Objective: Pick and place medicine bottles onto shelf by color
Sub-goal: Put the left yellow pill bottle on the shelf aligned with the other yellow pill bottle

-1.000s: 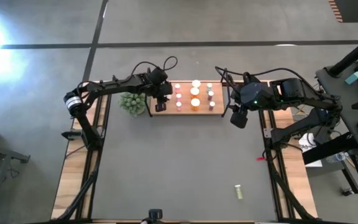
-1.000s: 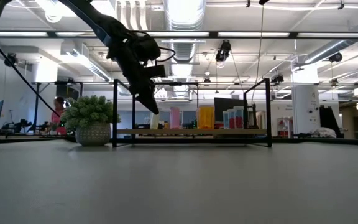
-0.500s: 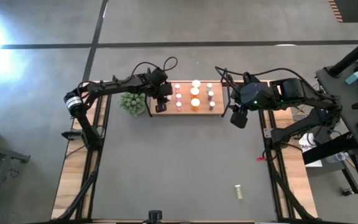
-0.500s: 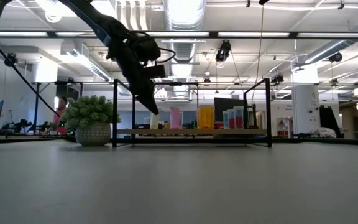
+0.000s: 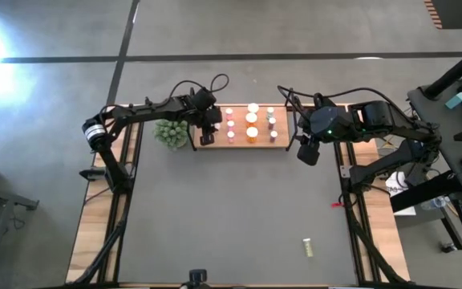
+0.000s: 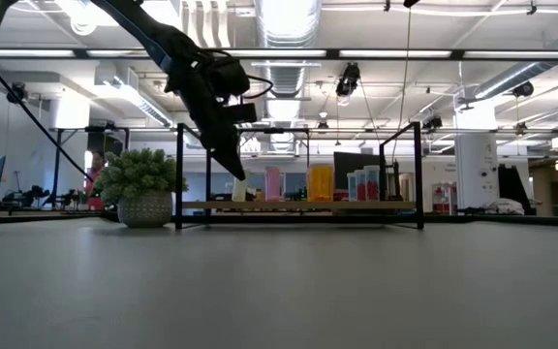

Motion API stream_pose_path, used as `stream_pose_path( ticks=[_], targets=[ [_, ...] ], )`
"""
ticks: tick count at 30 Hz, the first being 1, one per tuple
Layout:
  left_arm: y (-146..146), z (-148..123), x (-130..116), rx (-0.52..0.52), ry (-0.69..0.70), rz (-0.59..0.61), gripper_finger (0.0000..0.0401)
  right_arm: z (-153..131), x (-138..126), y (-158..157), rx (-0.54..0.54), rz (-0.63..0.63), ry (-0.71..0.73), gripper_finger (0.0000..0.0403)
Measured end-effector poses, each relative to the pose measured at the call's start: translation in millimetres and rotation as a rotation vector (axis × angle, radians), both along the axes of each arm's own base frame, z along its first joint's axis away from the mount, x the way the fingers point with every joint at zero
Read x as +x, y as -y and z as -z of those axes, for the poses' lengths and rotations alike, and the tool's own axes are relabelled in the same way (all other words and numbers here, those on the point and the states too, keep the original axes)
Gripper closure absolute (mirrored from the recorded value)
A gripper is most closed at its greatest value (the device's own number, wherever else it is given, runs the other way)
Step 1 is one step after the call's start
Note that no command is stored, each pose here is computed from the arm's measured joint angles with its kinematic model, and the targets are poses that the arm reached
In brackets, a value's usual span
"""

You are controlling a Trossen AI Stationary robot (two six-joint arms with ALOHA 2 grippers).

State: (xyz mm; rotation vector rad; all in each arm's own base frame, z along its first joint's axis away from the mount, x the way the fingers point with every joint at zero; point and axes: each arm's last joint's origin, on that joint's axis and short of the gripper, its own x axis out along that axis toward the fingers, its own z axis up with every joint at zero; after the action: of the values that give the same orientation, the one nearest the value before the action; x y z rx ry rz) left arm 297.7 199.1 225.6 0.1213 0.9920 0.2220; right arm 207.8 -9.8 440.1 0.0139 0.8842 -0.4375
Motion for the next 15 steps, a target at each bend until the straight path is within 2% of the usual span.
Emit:
stream_pose_path(
  ticks=[15],
  targets=[
    [-4.8, 0.2, -3.5, -0.014, 0.004, -0.038, 0.029, 0.0, 0.1, 0.0, 0.0, 0.0, 0.0, 0.0225]
  ],
)
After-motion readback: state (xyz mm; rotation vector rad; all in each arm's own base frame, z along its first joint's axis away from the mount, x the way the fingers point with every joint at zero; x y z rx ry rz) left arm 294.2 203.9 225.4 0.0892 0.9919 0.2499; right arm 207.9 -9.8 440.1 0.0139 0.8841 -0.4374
